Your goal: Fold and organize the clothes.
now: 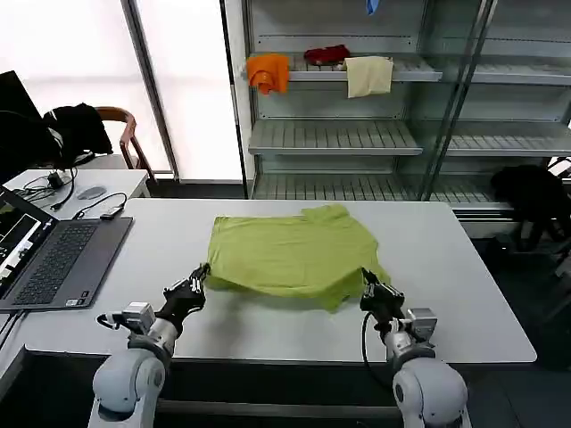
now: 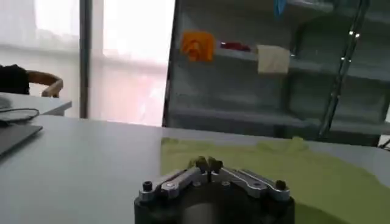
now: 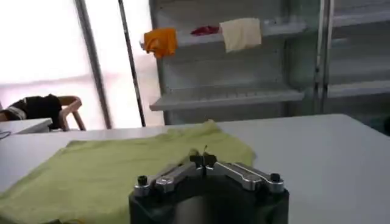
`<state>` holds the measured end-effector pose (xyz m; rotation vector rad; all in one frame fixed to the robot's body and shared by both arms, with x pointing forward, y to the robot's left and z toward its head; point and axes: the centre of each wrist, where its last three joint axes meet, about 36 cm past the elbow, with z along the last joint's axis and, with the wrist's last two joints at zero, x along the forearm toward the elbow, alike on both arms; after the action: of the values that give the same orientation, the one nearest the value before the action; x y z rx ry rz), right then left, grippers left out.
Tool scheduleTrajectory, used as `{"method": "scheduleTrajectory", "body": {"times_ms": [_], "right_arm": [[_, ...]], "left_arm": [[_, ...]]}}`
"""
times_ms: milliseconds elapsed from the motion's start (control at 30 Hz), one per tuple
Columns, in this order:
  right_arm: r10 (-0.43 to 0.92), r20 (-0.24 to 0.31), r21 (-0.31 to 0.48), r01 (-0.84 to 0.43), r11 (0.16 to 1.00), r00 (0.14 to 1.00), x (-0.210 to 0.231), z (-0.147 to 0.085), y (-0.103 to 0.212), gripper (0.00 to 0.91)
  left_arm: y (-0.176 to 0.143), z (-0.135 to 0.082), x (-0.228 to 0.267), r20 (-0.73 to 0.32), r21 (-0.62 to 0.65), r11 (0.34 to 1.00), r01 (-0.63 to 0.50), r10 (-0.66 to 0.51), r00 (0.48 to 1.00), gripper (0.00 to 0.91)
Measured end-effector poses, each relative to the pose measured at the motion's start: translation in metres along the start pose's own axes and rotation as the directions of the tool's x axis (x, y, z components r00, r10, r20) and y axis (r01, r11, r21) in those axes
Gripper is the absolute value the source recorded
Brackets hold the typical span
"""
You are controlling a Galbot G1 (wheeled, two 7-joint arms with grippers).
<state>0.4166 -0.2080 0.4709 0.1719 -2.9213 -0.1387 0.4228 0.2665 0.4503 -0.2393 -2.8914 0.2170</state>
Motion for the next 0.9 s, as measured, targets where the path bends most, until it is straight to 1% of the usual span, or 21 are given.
{"method": "scheduleTrajectory", "body": {"times_ms": [533, 900], "right_arm": [[0.007, -0.024, 0.019, -0.006, 1.0, 1.0, -0.067, -0.008, -0.003, 0.0], [0.023, -0.045, 0.041, -0.021, 0.999, 0.999, -0.098, -0.006, -0.003, 0.0]], "left_arm": [[0.013, 0.006, -0.038, -0.028, 0.011, 1.0, 0.011, -0.01, 1.0, 0.01], [0.022, 0.011, -0.056, -0.054, 0.011, 0.999, 0.036, -0.036, 0.998, 0.01]]}}
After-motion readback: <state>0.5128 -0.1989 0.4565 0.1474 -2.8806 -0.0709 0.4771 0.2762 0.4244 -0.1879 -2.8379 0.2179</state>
